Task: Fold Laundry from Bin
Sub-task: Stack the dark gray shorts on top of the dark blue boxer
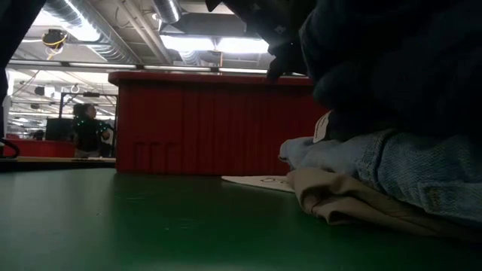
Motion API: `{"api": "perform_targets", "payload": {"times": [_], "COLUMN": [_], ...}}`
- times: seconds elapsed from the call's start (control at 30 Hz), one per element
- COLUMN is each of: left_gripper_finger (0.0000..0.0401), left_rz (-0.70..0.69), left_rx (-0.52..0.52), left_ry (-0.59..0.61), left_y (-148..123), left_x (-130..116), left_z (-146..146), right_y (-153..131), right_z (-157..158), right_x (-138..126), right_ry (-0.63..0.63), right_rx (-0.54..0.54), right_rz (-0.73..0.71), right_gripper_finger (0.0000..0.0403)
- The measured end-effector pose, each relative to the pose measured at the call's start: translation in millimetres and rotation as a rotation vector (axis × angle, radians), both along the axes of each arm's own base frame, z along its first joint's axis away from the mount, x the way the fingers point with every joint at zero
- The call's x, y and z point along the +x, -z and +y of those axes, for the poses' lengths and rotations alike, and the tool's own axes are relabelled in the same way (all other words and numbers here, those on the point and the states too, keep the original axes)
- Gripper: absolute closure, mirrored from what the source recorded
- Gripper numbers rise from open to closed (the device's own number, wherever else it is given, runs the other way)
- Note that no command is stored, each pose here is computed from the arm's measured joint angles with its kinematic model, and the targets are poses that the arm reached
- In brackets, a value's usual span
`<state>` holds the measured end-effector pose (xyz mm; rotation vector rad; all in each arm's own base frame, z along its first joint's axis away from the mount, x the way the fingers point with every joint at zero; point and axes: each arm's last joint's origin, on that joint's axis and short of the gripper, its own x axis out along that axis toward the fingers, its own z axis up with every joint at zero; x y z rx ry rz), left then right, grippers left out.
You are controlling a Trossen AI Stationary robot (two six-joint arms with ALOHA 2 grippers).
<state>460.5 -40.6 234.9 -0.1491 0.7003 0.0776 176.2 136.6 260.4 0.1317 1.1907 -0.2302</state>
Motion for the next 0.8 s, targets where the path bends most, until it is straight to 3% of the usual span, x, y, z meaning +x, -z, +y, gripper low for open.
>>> {"api": "perform_targets", "payload": {"times": [0.47,0.8], "left_gripper_finger": [0.0399,0.0399], "left_rz": [0.002,0.056], "left_rx": [0.006,0.041], "left_ry": [-0.006,-0.008], "left_y": [0.1,27.4], "left_x": [-0.1,7.5], "left_z": [0.3,0.4], "right_y": [-0.4,-0.1], "right_z": [-1.3,-1.9], "right_x": [1.0,2.6], "right_ry": [0.013,0.025], "right_rx": [-0.045,-0.087], "right_rz": [-0.038,-0.072], "right_gripper_finger": [0.026,0.026]}}
